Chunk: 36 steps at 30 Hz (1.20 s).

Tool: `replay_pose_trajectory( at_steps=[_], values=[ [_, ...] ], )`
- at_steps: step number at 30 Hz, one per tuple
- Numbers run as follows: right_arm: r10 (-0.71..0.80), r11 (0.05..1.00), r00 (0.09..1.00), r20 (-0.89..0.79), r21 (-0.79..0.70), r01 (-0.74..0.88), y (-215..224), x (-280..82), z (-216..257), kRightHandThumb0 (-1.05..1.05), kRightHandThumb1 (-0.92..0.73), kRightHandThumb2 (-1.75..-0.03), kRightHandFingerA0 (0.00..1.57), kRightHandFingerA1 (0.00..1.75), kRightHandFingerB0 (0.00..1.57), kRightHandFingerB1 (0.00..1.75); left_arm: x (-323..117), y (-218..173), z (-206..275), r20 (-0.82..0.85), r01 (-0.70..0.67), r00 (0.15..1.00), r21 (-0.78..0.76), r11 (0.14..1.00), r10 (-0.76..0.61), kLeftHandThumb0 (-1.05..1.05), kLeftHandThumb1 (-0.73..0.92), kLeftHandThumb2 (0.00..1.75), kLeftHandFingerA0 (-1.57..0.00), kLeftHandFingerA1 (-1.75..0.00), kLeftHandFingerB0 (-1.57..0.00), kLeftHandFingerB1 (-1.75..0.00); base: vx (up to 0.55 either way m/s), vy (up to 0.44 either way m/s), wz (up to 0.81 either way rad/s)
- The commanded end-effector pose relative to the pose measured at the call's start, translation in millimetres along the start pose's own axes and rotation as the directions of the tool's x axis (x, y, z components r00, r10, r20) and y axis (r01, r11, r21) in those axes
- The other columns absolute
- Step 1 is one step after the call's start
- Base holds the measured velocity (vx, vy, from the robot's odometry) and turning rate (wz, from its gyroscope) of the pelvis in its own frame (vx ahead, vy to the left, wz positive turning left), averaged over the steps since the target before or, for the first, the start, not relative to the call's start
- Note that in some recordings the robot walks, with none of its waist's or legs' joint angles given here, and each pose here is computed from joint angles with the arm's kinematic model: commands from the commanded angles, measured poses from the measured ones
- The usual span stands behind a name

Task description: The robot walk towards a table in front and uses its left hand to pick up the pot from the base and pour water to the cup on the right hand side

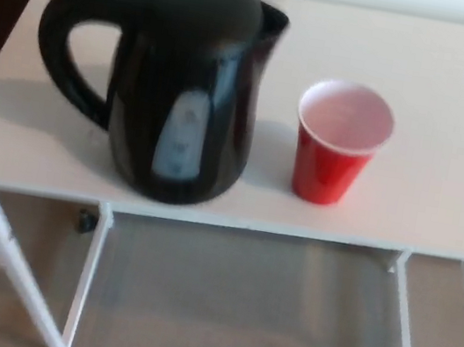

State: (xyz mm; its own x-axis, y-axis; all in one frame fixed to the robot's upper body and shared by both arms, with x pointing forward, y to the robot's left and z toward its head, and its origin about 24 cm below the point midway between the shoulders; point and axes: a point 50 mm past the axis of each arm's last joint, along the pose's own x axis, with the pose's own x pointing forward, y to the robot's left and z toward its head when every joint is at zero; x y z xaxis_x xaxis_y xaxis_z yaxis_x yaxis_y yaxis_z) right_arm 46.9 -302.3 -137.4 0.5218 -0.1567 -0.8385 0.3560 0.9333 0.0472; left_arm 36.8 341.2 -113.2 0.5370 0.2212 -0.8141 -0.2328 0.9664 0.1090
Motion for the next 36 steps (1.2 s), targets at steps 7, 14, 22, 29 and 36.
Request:
replay_pose_trajectory(
  at_steps=[7, 14, 22, 29, 36],
  values=[
    [-0.033, 0.999, 0.999, -0.012, -0.014, 0.033, -6, -2, -1, -0.58, -0.17, -0.75, 0.78, 0.84, 0.38, 0.68, -2, 5, 2, 0.037, -0.054, 0.998, 0.05, 0.997, 0.053, -0.37, 0.45, 0.67, -0.37, -0.45, -0.43, -0.44, 0.32, 0.12, 0.08],
    [-0.032, 0.999, 0.999, 0.0, -0.027, 0.032, -5, -2, 1, -0.54, -0.23, -0.62, 0.78, 0.82, 0.4, 0.68, -1, 5, 6, 0.047, -0.05, 0.998, 0.06, 0.997, 0.047, -0.37, 0.45, 0.66, -0.36, -0.45, -0.43, -0.44, 0.31, -0.088, 0.3],
    [-0.024, 0.999, 1.0, 0.01, -0.025, 0.024, -5, -2, 1, -0.54, -0.17, -0.75, 0.8, 0.82, 0.4, 0.68, 1, 6, 9, 0.036, -0.046, 0.998, 0.072, 0.996, 0.043, -0.3, 0.49, 0.55, -0.5, -0.41, -0.51, -0.39, 0.11, 0.031, -0.05],
    [-0.038, 0.999, 0.999, 0.002, -0.013, 0.038, -6, -2, 0, -0.51, -0.24, -0.62, 0.78, 0.8, 0.4, 0.66, 3, 6, 9, 0.005, -0.076, 0.997, 0.114, 0.991, 0.076, -0.33, 0.47, 0.54, -0.66, -0.51, -0.55, -0.4, -0.1, 0.242, 0.03],
    [-0.032, 0.999, 0.999, 0.005, -0.032, 0.032, -5, -3, 0, -0.56, -0.24, -0.6, 0.81, 0.81, 0.41, 0.68, 3, 9, 12, -0.018, -0.075, 0.997, 0.207, 0.976, 0.08, -0.35, 0.47, 0.54, -0.67, -0.51, -0.58, -0.41, -0.18, 0.095, -0.03]
  ],
)
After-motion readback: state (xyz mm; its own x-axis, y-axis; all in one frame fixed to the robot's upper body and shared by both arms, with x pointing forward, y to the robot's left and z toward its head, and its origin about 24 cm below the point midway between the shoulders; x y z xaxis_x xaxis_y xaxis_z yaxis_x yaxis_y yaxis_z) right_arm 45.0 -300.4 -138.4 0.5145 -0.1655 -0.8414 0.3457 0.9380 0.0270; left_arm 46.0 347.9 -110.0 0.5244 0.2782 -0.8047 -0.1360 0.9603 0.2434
